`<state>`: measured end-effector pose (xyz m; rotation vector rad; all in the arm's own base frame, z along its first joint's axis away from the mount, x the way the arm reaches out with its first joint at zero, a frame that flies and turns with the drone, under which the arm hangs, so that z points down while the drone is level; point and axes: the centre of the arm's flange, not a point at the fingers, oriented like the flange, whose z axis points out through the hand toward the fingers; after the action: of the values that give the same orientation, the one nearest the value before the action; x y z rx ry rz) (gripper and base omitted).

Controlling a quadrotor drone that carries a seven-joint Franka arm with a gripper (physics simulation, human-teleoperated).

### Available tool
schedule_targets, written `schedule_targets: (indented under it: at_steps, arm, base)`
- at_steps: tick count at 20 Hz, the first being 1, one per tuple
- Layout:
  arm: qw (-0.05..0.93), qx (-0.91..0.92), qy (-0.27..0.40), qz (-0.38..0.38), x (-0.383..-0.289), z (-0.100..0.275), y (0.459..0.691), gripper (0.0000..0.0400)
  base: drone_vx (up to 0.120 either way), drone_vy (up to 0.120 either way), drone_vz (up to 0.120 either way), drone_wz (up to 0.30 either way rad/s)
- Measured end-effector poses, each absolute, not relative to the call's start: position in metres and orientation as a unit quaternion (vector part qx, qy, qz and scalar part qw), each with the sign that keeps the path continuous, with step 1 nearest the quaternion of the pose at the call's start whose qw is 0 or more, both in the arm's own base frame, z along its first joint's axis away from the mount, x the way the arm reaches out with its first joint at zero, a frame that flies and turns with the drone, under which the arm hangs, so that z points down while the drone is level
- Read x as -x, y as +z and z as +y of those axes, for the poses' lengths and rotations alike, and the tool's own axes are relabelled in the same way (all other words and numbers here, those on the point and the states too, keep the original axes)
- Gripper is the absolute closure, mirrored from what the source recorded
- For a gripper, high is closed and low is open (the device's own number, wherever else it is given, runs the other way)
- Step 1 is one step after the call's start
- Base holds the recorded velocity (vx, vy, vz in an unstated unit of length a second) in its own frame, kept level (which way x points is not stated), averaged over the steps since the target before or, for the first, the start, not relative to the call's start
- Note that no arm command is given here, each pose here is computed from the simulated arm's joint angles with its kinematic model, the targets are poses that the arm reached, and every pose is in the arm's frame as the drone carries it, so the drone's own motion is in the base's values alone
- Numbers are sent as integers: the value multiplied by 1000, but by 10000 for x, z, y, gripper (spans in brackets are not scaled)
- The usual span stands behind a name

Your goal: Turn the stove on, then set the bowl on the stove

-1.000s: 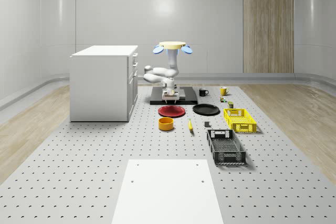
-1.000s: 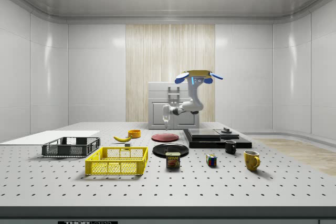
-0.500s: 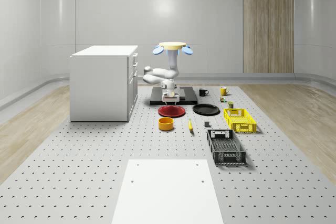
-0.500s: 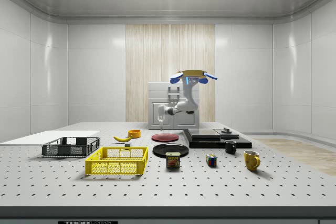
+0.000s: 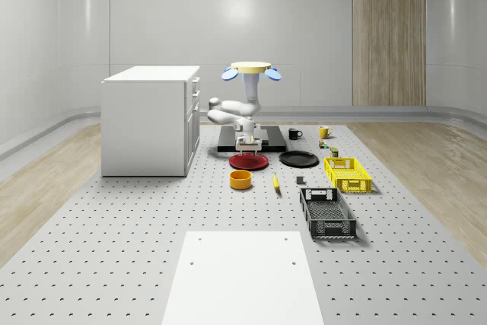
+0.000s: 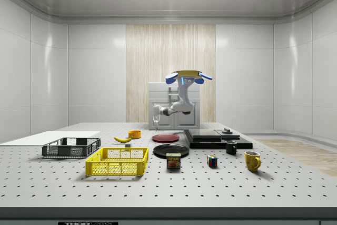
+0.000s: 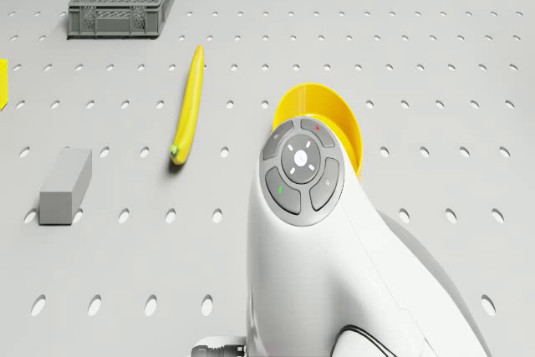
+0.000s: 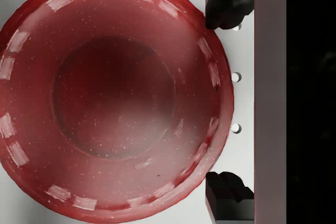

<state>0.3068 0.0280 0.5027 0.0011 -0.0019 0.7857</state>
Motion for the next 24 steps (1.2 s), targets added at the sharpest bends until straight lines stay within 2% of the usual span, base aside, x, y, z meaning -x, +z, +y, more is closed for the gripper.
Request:
schedule_targets:
  at_steps: [24]
  arm:
    - [924,-1,383,-1,-3068,280,5027,0]
  base:
    - [120,0,0,0]
